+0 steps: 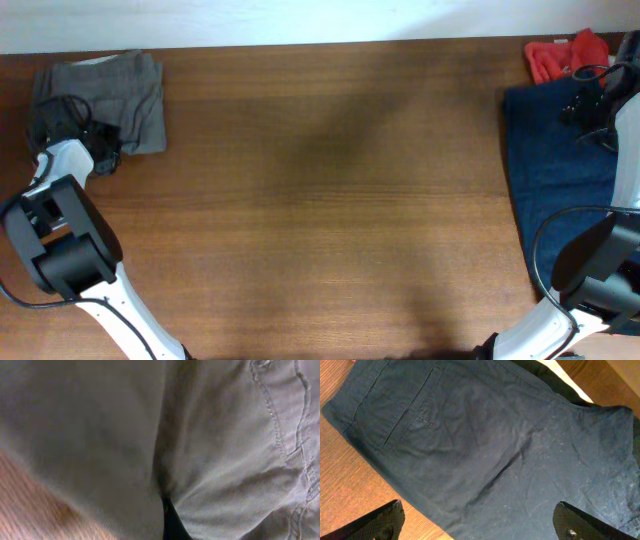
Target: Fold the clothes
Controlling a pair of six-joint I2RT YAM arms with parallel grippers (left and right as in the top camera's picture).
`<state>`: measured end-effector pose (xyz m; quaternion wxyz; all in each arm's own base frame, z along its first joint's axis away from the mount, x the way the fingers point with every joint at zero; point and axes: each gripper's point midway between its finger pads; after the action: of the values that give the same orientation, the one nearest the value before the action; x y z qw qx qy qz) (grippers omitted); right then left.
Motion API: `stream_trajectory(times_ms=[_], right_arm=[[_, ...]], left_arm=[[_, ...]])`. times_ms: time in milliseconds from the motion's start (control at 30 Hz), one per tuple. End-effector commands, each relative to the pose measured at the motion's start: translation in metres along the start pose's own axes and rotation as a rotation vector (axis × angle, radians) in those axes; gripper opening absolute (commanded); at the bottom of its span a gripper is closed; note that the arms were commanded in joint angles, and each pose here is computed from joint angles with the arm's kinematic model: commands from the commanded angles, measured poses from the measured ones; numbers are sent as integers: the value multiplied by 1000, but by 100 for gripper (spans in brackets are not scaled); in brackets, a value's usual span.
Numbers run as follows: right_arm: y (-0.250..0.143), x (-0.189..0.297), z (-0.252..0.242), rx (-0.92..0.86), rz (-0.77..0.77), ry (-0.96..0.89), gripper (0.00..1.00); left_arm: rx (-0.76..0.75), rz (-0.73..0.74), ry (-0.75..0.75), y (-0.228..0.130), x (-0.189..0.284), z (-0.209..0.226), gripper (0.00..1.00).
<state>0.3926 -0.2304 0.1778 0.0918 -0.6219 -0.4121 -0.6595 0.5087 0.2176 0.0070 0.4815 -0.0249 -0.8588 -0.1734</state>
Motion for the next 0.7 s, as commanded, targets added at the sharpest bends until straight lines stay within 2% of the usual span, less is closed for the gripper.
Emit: stream_trajectory(times_ms=[0, 133, 233, 400, 500, 567, 667], right_arm=[[6, 6, -3, -17, -21, -3, 98], [6, 6, -3, -17, -21, -3, 98], [6, 6, -3, -17, -21, -3, 98], [6, 6, -3, -17, -21, -3, 98], [6, 6, -3, -17, -21, -3, 98], [6, 6, -3, -17, -21, -3, 98], [6, 6, -3, -17, -21, -3, 98]], left_arm=[[-45, -32, 55, 6, -20, 23, 1], [-116, -7, 40, -3, -43, 31, 1], [-193, -13, -23, -4, -46, 16, 16], [-314, -22, -14, 0, -46, 19, 16], [-383, -35, 52, 6, -45, 34, 22], [-367, -23, 116, 10, -39, 50, 29], [-343, -21, 135, 23, -7, 50, 31]])
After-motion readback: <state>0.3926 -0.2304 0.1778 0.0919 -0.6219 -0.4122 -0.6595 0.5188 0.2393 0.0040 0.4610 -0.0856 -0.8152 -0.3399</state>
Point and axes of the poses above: each gripper's point midway between its finger pads, its own x axis back along the fingers, its own z axis along the line the jaws close on, y = z × x
